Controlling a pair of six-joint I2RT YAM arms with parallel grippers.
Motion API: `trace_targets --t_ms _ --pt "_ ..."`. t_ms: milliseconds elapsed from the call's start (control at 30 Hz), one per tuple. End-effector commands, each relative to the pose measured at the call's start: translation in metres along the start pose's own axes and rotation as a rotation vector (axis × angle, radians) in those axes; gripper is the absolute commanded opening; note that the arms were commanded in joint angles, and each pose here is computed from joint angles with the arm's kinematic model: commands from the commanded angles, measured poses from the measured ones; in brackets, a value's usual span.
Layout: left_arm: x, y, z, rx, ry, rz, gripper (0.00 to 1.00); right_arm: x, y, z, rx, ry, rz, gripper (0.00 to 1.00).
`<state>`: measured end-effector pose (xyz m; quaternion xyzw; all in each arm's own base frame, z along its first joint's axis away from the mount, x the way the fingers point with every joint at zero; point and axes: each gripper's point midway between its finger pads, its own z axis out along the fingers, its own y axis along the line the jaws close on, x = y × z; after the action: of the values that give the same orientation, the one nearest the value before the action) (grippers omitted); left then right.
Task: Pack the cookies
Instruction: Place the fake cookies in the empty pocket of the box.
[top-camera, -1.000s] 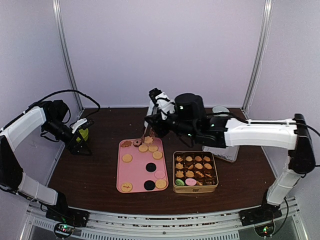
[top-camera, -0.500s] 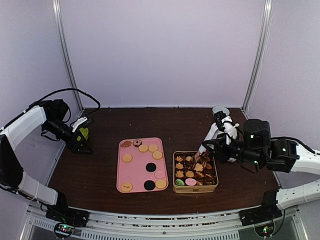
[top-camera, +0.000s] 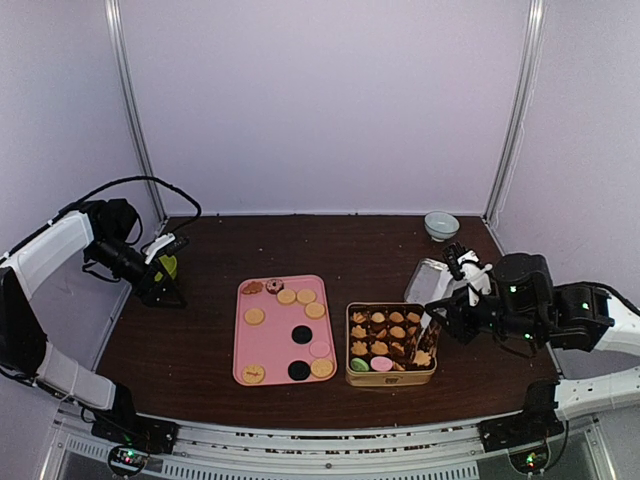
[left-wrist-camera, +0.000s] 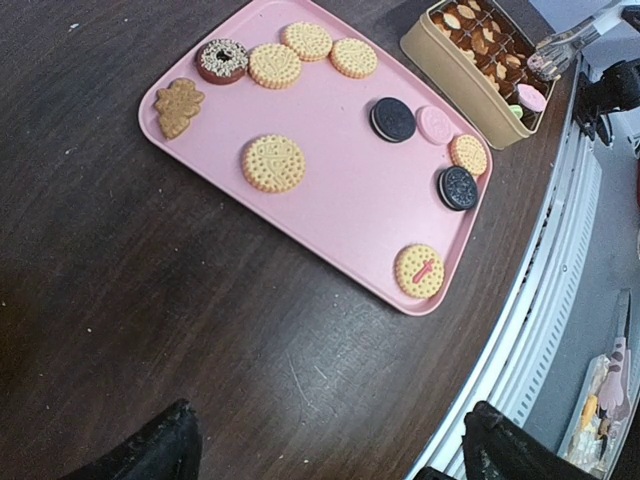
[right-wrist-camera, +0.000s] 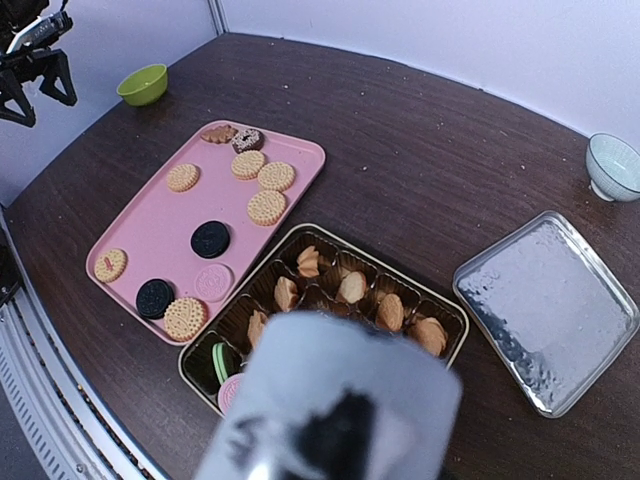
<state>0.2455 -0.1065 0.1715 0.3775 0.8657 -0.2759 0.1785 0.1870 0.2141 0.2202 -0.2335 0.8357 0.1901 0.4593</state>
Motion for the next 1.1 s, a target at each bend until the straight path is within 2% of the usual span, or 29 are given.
trace_targets --t_ms 0,667,1067 --pt "-0.009 0.002 -0.005 0.001 -0.033 0.006 0.94 -0.002 -0.005 -0.006 0.023 -0.014 0.007 0.3" --pt "-0.012 -0.002 -0.007 0.02 -0.04 0.01 0.94 -0.014 -0.003 -0.012 0.008 -0.054 -0.006 0.42" --pt "-0.013 -0.003 -0.008 0.021 -0.043 0.016 0.94 -0.027 -0.005 -0.021 0.021 -0.076 -0.029 0.37"
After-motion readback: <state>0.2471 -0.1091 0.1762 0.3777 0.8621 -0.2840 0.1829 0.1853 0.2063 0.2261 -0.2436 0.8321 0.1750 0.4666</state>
